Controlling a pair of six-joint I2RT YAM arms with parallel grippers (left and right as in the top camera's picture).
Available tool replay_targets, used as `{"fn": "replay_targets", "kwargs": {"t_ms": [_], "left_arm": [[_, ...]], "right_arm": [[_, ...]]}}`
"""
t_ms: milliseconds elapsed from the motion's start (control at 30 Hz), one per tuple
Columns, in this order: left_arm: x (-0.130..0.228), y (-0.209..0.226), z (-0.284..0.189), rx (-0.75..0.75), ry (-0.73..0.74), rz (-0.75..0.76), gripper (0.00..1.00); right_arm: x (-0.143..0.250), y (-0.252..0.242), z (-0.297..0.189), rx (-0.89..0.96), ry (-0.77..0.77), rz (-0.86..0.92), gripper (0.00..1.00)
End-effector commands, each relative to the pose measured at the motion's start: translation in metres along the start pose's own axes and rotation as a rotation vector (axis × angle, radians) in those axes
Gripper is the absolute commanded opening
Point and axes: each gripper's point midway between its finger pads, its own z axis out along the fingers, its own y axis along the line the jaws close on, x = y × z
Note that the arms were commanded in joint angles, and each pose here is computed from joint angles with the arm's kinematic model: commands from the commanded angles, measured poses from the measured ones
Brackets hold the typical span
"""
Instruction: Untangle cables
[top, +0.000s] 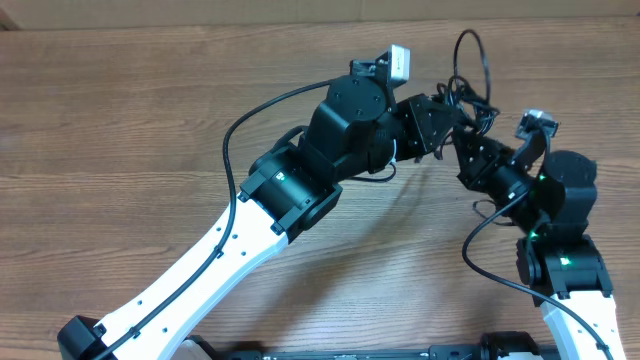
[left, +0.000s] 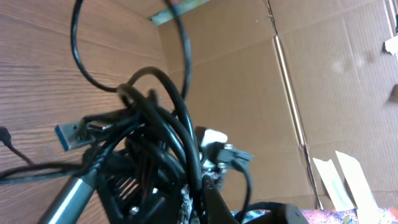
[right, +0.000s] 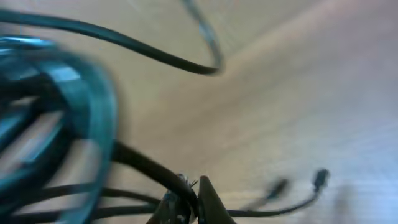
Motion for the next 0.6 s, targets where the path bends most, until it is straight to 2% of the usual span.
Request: {"fn": "replay_targets", "kwargs": {"t_ms": [0, 200, 567], "left_arm": [[-0.016, -0.012, -0.008, 0.028, -0.050, 0.003, 0.04], [-0.031, -0.008, -0.013, 0.028, -0.081, 0.000, 0.04], [-0.077, 0.005, -0.047, 0.070, -0.075, -0.019, 0.04]], "right_arm": [[0.002, -0.030, -0.004, 0.163, -0.012, 0.024, 0.04], [0.026, -0.067, -0.015, 0.347, 0.060, 0.064, 0.04], [0.041, -0.082, -0.022, 0.427, 0.110, 0.089, 0.04]]}}
